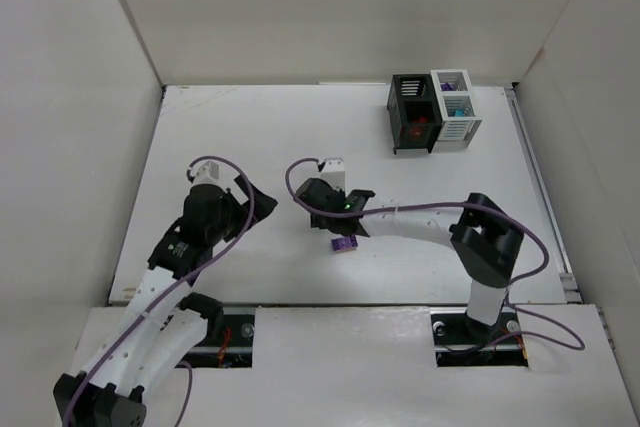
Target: Sort the legos into containers by color
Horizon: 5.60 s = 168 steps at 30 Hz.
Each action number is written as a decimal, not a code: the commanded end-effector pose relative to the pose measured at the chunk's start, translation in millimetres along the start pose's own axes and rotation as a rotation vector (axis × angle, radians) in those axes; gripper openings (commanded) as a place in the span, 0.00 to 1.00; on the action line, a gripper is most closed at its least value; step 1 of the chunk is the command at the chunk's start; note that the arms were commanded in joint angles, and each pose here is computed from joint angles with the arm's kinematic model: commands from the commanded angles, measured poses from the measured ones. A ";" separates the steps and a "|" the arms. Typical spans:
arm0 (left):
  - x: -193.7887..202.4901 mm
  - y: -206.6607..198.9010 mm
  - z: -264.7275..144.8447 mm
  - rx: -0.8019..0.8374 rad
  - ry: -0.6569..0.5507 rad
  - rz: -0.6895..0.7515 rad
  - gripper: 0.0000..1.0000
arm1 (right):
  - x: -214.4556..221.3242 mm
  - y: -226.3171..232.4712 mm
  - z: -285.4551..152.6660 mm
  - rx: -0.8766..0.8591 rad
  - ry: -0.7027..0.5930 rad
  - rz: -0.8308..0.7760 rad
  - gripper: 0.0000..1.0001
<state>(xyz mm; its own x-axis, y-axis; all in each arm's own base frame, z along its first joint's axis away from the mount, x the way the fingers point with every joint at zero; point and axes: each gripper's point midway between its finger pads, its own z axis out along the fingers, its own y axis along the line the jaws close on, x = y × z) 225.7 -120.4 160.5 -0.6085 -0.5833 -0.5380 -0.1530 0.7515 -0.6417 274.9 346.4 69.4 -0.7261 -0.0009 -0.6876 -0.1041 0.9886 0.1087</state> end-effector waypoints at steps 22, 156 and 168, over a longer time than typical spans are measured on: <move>-28.7 -78.0 102.7 0.113 0.074 0.110 1.00 | -287.8 -298.4 -24.2 0.259 -0.386 0.361 0.28; -66.3 -73.1 83.2 -0.018 -0.061 0.143 1.00 | -364.7 -275.2 -10.1 0.066 -0.539 -0.122 0.17; -93.1 -81.1 118.4 -0.039 -0.077 0.139 1.00 | -410.7 -356.5 49.7 0.188 -0.579 0.018 0.20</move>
<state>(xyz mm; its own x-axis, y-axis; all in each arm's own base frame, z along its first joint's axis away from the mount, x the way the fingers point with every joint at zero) 370.4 -159.9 168.1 -0.6173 -0.4842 -0.6201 -0.1554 0.8477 -0.5072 633.7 11.1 229.0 -0.3482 0.0140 -0.9373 0.0402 0.9992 0.0000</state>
